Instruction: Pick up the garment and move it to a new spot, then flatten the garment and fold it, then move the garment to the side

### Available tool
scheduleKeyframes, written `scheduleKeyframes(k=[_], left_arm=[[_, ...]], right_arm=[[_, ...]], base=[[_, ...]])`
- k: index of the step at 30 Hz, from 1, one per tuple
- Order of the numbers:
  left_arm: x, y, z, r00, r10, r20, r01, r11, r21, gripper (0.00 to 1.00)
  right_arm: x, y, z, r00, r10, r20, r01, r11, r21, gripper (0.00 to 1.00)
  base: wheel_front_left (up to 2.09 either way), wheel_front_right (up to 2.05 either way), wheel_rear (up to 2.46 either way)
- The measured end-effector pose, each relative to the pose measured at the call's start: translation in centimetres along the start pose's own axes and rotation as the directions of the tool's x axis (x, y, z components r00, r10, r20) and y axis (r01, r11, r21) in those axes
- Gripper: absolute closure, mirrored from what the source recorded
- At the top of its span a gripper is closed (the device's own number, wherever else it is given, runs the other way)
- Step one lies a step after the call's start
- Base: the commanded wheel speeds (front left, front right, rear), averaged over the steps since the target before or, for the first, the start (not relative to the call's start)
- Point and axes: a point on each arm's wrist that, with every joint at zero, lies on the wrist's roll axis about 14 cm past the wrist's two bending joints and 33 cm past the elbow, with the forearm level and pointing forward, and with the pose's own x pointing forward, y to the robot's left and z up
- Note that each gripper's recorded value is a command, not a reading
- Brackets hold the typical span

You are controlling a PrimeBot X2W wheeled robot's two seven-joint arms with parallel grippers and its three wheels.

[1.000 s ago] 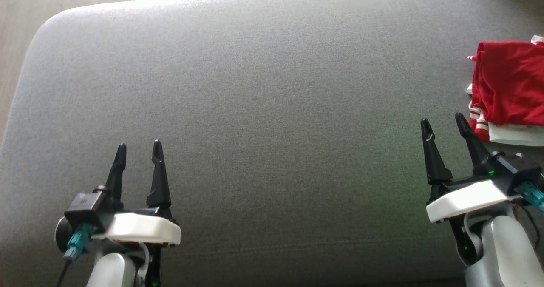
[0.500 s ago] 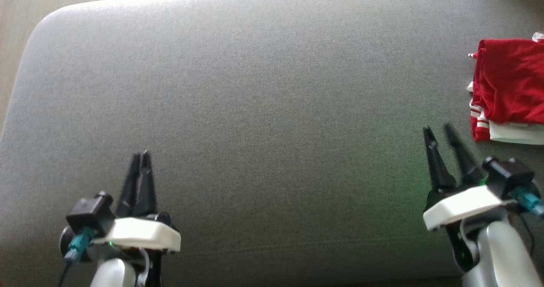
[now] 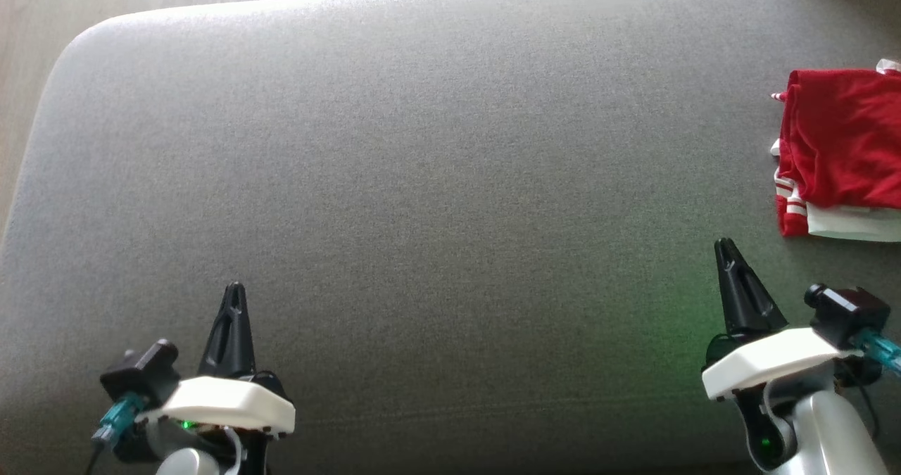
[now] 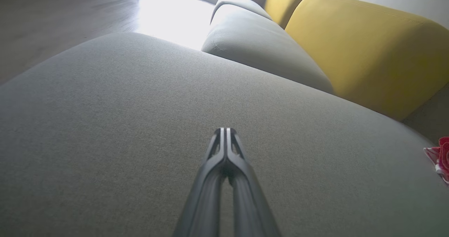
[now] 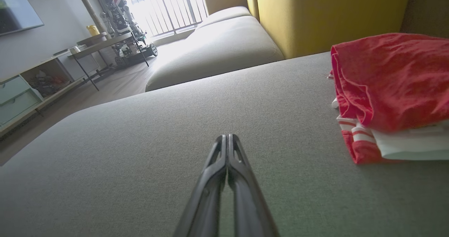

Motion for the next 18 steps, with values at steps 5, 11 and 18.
scheduleKeyframes(k=[5,11,18], left_arm=[[-0.05,0.1,-0.05,1.0,0.004,-0.009,-0.005,0.998,-0.057,1.0],[-0.11,0.25,-0.23,1.0,0.01,-0.025,-0.014,0.992,-0.123,1.0],[-0.18,0.44,-0.43,0.999,0.017,-0.042,-0.025,0.98,-0.197,1.0]], right_arm=[[-0.04,-0.11,0.16,1.0,-0.011,-0.001,0.011,0.998,0.059,1.0],[-0.09,-0.25,0.39,1.0,-0.022,0.001,0.022,0.991,0.129,1.0],[-0.18,-0.43,0.56,0.999,-0.035,0.0,0.035,0.977,0.21,1.0]], base=[[0.0,0.0,0.0],[0.0,0.0,0.0],[0.0,0.0,0.0]])
